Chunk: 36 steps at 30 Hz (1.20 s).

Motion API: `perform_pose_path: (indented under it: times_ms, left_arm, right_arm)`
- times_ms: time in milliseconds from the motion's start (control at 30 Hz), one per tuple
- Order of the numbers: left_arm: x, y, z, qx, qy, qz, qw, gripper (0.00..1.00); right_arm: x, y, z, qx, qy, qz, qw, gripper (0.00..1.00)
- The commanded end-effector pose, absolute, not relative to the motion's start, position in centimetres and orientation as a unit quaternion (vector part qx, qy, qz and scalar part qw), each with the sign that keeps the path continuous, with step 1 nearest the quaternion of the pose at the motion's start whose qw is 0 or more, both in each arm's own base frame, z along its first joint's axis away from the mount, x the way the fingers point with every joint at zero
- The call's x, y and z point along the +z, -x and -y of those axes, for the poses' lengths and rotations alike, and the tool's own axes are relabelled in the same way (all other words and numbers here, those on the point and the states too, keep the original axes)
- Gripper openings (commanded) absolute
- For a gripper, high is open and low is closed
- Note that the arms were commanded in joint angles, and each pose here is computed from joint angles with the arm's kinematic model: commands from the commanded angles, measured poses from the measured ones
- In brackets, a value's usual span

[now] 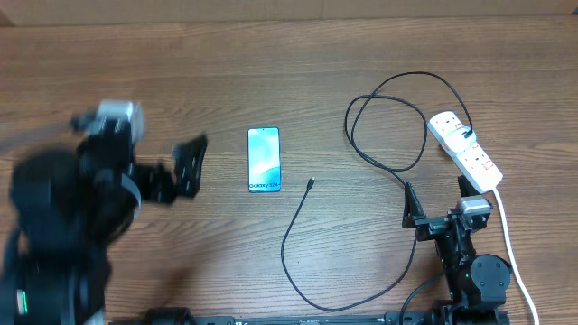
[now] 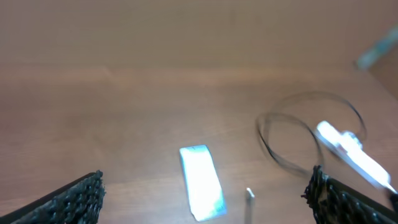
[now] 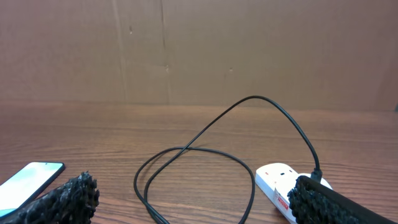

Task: Plug charger to phone and switch on socket
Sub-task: 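Move the left gripper forward over the smartphone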

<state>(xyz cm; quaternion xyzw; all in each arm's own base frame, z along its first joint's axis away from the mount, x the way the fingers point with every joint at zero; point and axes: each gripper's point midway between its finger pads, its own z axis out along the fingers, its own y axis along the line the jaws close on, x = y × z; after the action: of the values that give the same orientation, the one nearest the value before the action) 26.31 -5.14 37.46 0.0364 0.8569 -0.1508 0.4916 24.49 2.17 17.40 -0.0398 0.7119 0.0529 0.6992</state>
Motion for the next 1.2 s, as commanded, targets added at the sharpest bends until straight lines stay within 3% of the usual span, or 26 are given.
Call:
perform_pose_path:
  times_ms: [0, 167, 400, 500, 767, 1167]
  left_arm:
    - [38.4, -29.3, 8.2, -0.23, -0.076, -0.866, 0.436, 1.0]
    - [34.7, -33.6, 7.1, -0.185, 0.022, -0.919, 0.347, 1.0]
    - [28.0, -35.2, 6.8, -0.036, 0.095, -0.974, 0.2, 1.0]
    - [25.5, -36.0, 8.2, -0.025, 0.084, -0.983, 0.162, 1.0]
    - [20.3, -37.3, 14.3, -0.128, 0.079, -0.986, 0.065, 1.0]
    - [11.1, -37.0, 16.7, 0.023, 0.04, -0.999, -0.004, 0.99]
  right_arm:
    - [17.2, -24.5, -2.2, 0.052, 0.04, -0.711, 0.7, 1.0]
    - [17.2, -24.5, -2.2, 0.052, 0.04, -0.711, 0.7, 1.0]
    - [17.2, -24.5, -2.2, 0.052, 0.04, -0.711, 0.7, 1.0]
    - [17.2, -24.5, -2.2, 0.052, 0.04, -0.712, 0.7, 1.0]
    - [17.2, -24.5, -2.2, 0.052, 0.04, -0.712, 0.7, 1.0]
    - [17.2, -24.5, -2.2, 0.052, 0.04, -0.711, 0.7, 1.0]
